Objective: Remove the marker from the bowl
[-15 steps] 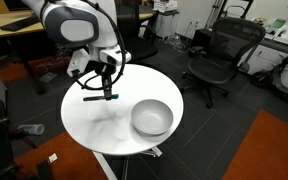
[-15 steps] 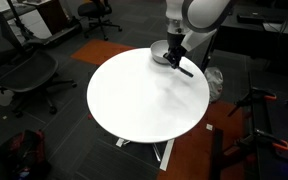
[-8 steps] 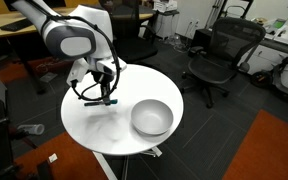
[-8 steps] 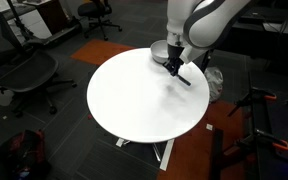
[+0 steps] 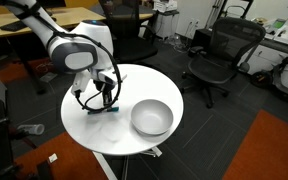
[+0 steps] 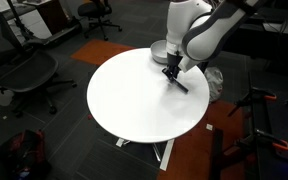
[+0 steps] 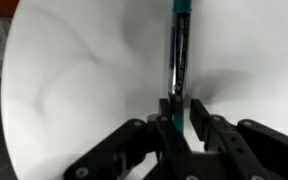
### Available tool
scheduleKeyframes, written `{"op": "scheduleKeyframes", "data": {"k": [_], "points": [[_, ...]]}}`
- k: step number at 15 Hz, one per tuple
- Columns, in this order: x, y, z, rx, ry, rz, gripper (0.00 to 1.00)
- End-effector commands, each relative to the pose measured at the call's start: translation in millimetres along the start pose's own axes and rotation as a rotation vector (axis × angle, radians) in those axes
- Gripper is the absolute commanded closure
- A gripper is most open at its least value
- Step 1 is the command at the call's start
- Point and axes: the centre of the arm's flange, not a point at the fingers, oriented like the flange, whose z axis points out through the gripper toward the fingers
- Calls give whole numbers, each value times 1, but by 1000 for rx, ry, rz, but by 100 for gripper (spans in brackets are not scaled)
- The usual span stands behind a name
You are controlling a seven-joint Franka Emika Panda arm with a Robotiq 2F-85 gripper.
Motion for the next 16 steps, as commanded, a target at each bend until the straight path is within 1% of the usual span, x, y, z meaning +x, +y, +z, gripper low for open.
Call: {"op": "scheduleKeyframes", "data": {"k": [1,6,7,10,16], "points": [[5,2,-7,7,24,16,42],[-2,7,-32,28,36,13,2],[-5,9,-41,32,36,10,0],[-13,15,-66,45,19,2,0],[-33,29,-112,36,-37,-6,0]]}}
